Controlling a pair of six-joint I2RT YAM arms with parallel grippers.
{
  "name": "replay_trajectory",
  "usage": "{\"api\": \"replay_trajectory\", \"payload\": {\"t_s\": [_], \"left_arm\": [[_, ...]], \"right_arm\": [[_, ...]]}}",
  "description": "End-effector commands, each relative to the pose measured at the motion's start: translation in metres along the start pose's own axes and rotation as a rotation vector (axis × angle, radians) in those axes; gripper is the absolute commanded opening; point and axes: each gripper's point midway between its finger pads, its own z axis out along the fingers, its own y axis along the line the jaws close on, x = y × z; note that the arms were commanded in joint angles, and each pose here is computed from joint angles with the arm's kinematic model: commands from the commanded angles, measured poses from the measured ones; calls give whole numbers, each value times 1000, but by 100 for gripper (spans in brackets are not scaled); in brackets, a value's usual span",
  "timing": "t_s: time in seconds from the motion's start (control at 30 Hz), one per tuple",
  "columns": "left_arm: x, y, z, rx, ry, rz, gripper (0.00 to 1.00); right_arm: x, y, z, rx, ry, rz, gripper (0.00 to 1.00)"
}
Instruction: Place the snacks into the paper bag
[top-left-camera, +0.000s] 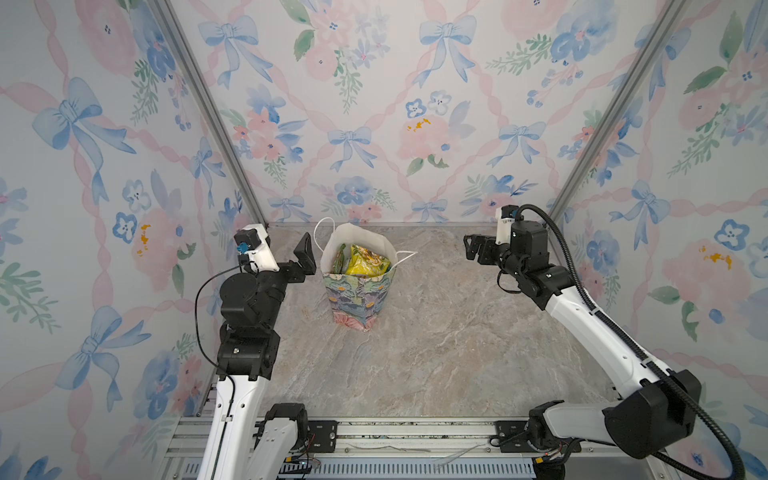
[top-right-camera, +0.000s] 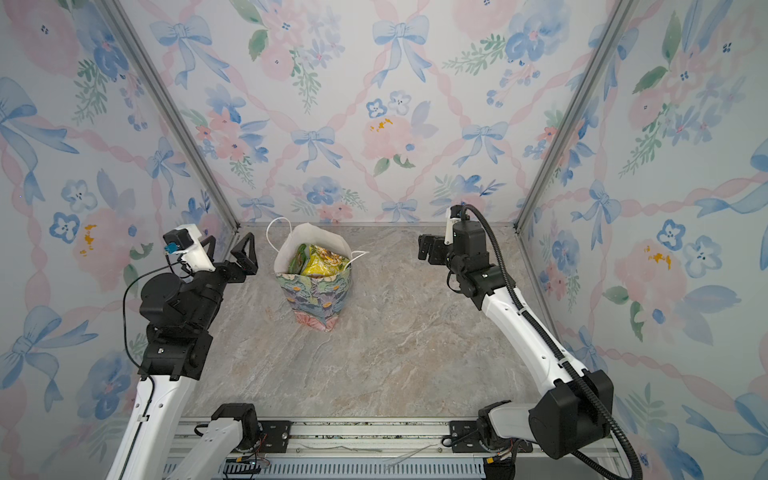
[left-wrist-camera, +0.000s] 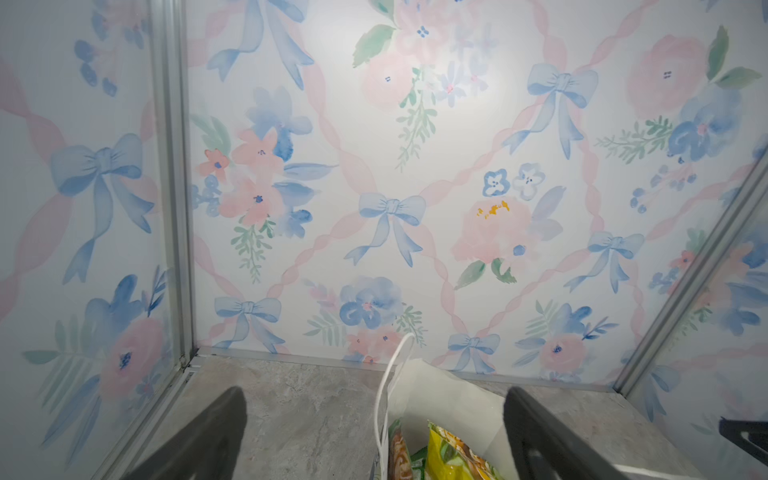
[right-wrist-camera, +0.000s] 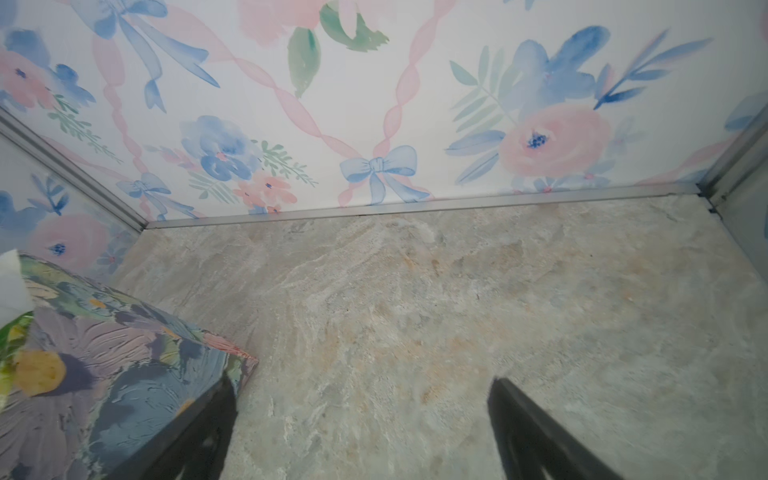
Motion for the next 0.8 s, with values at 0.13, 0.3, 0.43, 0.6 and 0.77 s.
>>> {"api": "replay_trajectory", "payload": {"t_s": [0.13,0.3,0.43,0.6,0.77], "left_arm": [[59,61,-2,-266,-66,-34,98],[128,96,-1,-395,3,-12,98],[178,109,-11,-409,50,62,98],[216,117,-13,-398,152,145,98],[243,108,-11,-308,197,175,98]], "right_arm": [[16,-31,8,64,-92,-75,97],[40,-68,15,226,-95,-131,97],[58,-103,12,366,-130,-152,97],[78,-126,14,475,-144,-209,97],[94,-138,22,519,-162,-301,97]]}}
